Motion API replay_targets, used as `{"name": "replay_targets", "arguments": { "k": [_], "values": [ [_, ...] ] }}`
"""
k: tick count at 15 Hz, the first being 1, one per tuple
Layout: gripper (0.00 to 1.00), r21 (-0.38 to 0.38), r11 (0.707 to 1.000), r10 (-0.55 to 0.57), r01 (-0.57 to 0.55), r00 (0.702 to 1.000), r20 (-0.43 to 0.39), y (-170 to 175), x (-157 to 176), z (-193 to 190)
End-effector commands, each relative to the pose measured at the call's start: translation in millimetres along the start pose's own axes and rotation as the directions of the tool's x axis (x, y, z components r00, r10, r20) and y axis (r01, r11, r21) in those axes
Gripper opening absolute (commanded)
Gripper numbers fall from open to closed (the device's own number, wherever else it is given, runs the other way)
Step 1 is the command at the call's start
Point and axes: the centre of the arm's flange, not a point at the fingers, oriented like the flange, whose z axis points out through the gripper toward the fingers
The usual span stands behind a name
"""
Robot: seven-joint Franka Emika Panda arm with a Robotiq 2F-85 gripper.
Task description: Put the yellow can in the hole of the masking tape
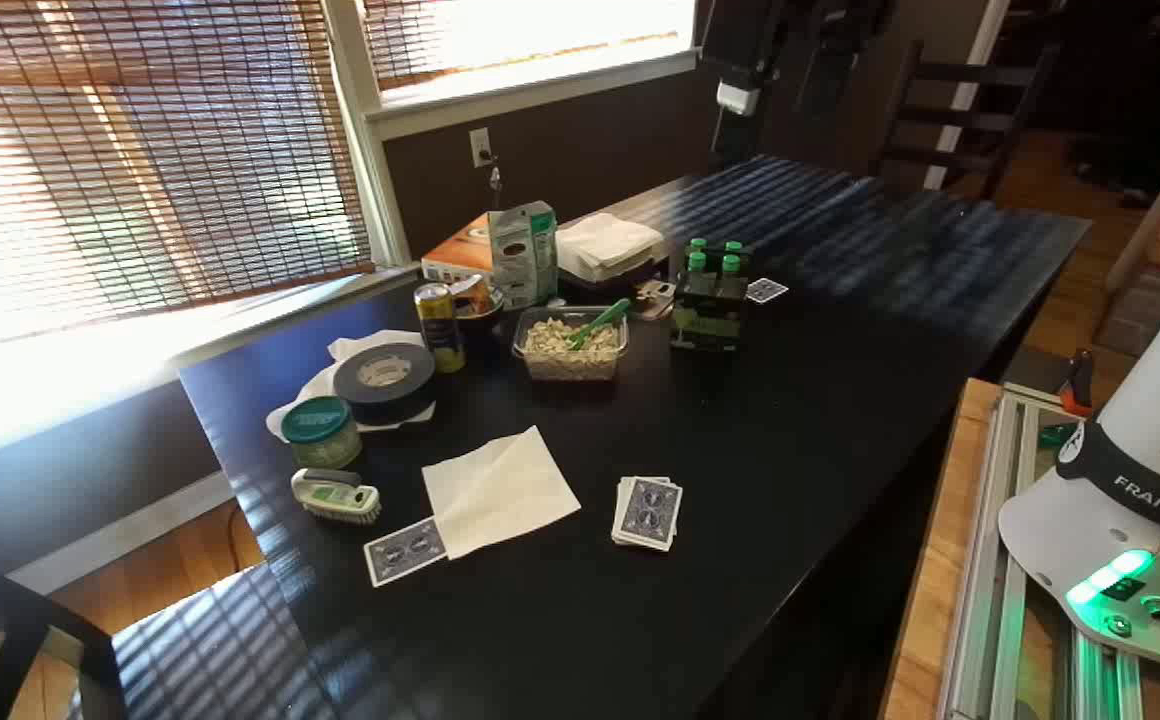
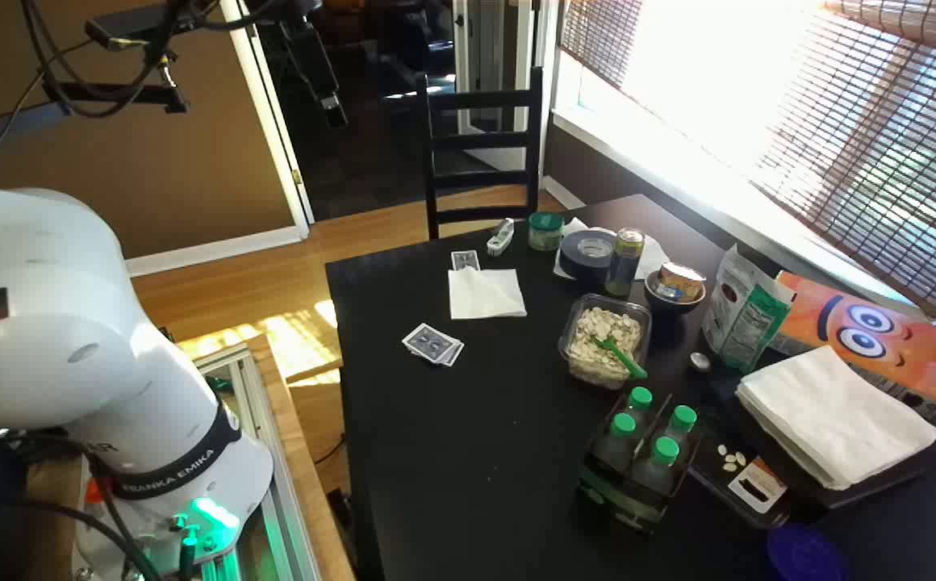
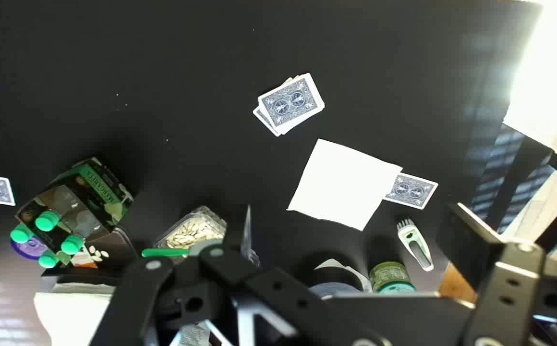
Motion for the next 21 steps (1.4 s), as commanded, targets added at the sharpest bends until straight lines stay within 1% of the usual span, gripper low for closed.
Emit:
{"name": "replay_targets", "arguments": {
  "k": [1, 7, 8, 10, 11, 13, 14, 17, 19, 21],
  "values": [
    [1.00, 0.000, 1.000, 0.000, 0.000, 1.000, 0.000, 0.0, 0.0, 0.0],
    [1.00, 0.000, 1.000, 0.000, 0.000, 1.000, 0.000, 0.0, 0.0, 0.0],
    [1.00, -0.007, 1.000, 0.029, -0.029, 1.000, -0.012, -5.8, 4.2, 1.6],
    [1.00, -0.029, 0.992, 0.117, -0.119, 0.991, -0.058, -14.0, 23.4, 13.8],
    [1.00, -0.034, 0.990, 0.135, -0.138, 0.987, -0.090, -18.5, 35.9, 23.8],
    [1.00, -0.026, 0.992, 0.117, -0.122, 0.983, -0.142, -29.1, 58.4, 44.9],
    [1.00, -0.021, 0.995, 0.095, -0.100, 0.984, -0.152, -36.1, 72.4, 59.1],
    [1.00, 0.031, 0.999, 0.016, -0.012, 0.989, -0.145, -52.5, 112.8, 96.2],
    [1.00, 0.074, 0.997, 0.000, 0.009, 0.993, -0.117, -55.5, 142.6, 123.0],
    [1.00, 0.058, 0.997, 0.054, -0.049, 0.995, -0.082, -51.6, 176.1, 146.3]
  ]
}}
